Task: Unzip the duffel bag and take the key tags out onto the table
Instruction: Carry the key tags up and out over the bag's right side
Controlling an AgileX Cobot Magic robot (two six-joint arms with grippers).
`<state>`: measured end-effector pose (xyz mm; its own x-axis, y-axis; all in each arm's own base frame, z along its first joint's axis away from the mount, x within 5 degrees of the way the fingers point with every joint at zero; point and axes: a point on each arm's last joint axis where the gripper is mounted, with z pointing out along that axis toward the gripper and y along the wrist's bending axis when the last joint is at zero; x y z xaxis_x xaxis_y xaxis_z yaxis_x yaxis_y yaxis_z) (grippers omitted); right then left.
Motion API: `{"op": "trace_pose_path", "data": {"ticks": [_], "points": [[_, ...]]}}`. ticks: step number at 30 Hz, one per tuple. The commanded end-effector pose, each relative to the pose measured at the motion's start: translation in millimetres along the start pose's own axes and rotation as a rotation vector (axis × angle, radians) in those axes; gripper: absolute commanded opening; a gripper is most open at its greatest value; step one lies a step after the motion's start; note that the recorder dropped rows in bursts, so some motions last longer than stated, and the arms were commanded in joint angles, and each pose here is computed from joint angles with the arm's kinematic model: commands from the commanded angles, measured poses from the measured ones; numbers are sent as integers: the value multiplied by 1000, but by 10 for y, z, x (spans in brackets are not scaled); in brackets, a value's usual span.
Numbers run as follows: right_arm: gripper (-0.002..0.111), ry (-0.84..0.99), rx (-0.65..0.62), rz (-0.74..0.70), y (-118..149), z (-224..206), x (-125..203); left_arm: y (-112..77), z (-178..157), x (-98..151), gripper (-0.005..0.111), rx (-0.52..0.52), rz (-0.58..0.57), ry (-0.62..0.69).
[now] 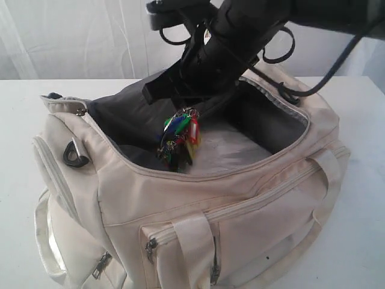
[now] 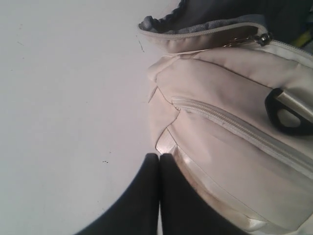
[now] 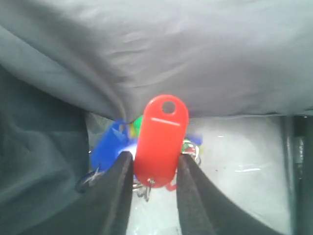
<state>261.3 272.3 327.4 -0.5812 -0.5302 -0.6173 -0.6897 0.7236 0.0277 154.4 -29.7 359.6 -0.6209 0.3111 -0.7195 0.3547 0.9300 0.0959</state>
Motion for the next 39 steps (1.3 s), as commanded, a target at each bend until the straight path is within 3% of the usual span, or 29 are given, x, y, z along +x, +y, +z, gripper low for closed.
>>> {"op": "trace_pose_path", "data": {"ticks": [1,11,20,33,39], "points": [[0,-29,55,5,-58,-255,-7,-20,-14,7,0,16,-9,-8],[0,-92,169,-3,-167,-708,5,-20,-14,7,0,16,-9,-8],[0,-195,343,47,-335,-1376,101,-20,-14,9,0,17,-8,-6],[0,-221,531,114,-519,-2226,488,-22,-14,10,0,19,-10,-5],[0,-242,529,130,-528,-2343,647,-22,-14,10,0,19,-10,-5]]}}
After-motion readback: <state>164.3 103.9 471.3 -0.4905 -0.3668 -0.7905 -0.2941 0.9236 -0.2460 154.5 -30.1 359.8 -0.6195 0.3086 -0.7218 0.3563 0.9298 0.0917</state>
